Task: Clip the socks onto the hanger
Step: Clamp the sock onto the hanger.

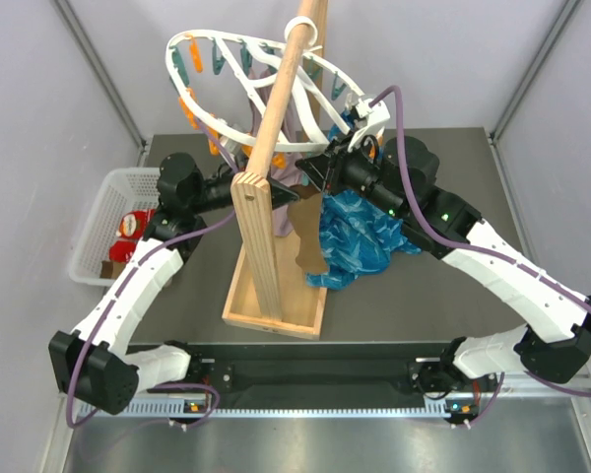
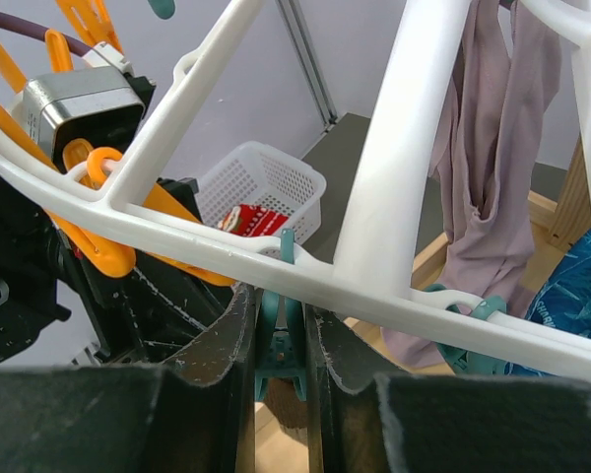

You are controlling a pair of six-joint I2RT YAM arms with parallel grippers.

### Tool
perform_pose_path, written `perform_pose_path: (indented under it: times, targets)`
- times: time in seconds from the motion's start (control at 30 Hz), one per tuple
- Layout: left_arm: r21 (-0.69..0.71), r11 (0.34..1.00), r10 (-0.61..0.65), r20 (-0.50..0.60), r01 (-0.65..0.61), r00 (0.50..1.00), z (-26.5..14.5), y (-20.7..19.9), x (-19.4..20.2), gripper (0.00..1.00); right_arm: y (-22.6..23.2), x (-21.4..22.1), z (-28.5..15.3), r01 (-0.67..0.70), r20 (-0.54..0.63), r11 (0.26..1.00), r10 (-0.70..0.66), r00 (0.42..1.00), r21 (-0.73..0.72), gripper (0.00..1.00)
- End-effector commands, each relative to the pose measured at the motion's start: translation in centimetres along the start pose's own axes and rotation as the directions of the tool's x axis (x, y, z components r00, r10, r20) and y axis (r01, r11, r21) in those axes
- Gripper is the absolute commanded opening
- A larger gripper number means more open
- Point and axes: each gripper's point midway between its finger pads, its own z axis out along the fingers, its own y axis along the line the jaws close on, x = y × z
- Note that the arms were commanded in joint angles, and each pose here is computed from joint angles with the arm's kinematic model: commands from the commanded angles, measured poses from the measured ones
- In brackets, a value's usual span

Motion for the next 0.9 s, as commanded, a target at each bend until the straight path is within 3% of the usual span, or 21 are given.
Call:
perform_pose_path:
  times: [0.0, 0.27, 0.87]
  targets:
    - [0.049, 0.994, 0.092, 0.030, -0.094, 0.995, -0.5, -2.4, -1.2, 0.00, 0.0, 2.1, 0.0, 0.029, -0.079, 0.999, -0.031, 0.996, -0.025, 0.00]
    - [0.073, 0.992, 0.101, 0.050, -0.104, 0.994, -0.5, -3.0, -1.7, 0.00, 0.0, 2.3, -0.1, 0.021, -0.085, 0.999, -0.023, 0.996, -0.026, 0.00]
    - [-0.029, 0.994, 0.111, 0.141, -0.108, 0.984, -0.3, -1.5, -3.7, 0.00, -0.2, 2.7, -0.9, 0.027, -0.085, 0.999, -0.029, 0.996, -0.028, 0.00]
